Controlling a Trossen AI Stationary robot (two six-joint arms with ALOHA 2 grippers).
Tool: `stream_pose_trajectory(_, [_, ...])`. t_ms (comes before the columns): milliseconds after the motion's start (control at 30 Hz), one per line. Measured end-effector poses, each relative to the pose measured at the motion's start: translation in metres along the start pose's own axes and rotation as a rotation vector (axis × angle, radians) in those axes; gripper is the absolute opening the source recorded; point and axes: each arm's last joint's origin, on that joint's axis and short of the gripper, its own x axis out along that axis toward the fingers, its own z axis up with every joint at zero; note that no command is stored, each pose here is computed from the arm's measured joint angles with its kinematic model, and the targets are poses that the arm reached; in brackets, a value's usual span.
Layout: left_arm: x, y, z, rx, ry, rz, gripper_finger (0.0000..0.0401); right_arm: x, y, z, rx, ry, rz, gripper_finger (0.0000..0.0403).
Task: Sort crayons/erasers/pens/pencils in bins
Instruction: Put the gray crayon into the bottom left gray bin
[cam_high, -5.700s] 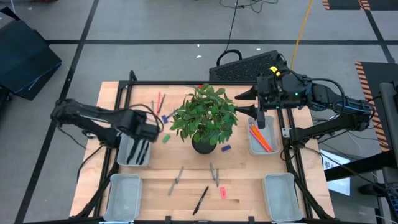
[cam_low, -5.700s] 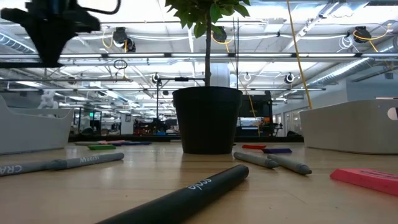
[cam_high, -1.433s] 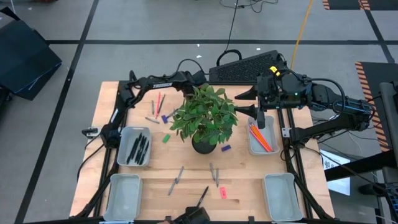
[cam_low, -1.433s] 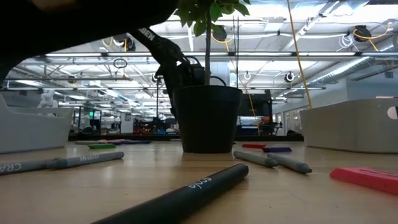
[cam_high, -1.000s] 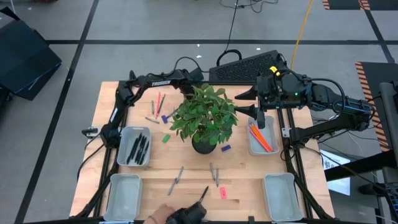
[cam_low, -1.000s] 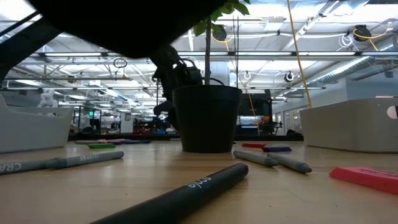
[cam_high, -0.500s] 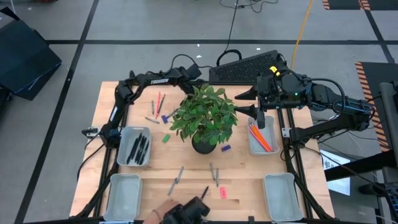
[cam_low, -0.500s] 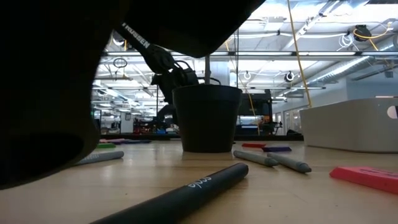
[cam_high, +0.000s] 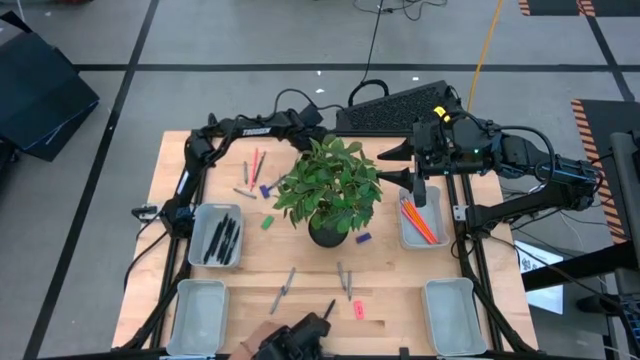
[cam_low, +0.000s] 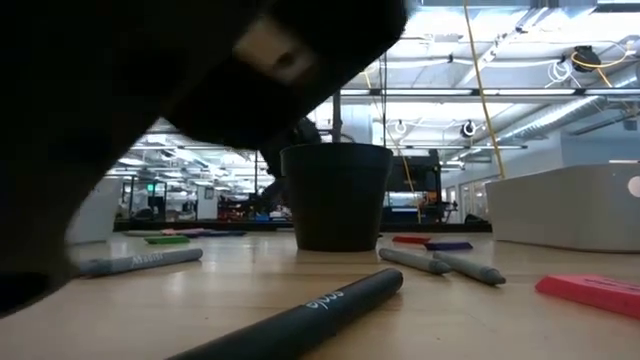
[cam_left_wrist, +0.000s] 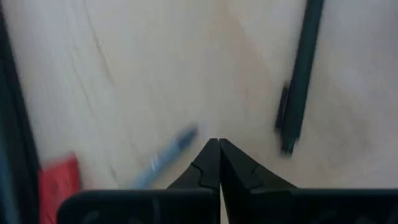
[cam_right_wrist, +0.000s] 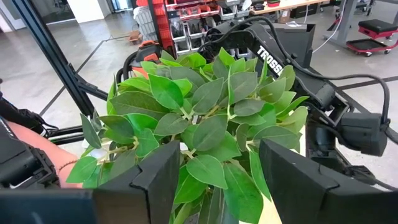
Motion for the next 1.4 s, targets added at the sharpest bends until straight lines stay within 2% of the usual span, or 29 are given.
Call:
stream_pose_trajectory(267, [-0.002, 0.001, -0.003, -0.016, 0.005, 0.005, 0.0001, 0.000, 0.000, 0.000, 0.000, 0.000, 0.000, 0.0212])
stream_pose_trajectory(400, [-0.002, -0.012, -0.008, 0.093, 0.003, -0.147, 0.0001, 0.000, 0.000, 0.000, 0.000, 0.000, 0.000, 0.0212])
stream_pose_trajectory(700, [-0.001, -0.011, -0.006, 0.113, 0.016, -0.124, 0.0001, 0.000, 0.000, 0.000, 0.000, 0.001, 0.000, 0.0212])
stream_pose_trajectory(800, [-0.001, -0.008, -0.005, 0.105, 0.015, -0.090, 0.0001, 0.000, 0.000, 0.000, 0.000, 0.000, 0.000, 0.0212])
stream_pose_trajectory(933, [-0.002, -0.010, -0.007, 0.102, 0.021, -0.118, 0.0001, 0.000, 0.000, 0.000, 0.000, 0.000, 0.000, 0.0212])
stream_pose_trajectory(1100, [-0.002, -0.013, -0.007, -0.035, 0.028, -0.146, 0.0001, 0.000, 0.000, 0.000, 0.000, 0.000, 0.000, 0.0212])
stream_pose_trajectory(1300, [-0.002, -0.012, -0.007, -0.018, 0.028, -0.141, 0.0001, 0.000, 0.000, 0.000, 0.000, 0.000, 0.000, 0.0212])
stream_pose_trajectory(1400, [-0.007, -0.012, -0.006, -0.056, 0.038, -0.135, 0.0001, 0.000, 0.000, 0.000, 0.000, 0.000, 0.000, 0.0212])
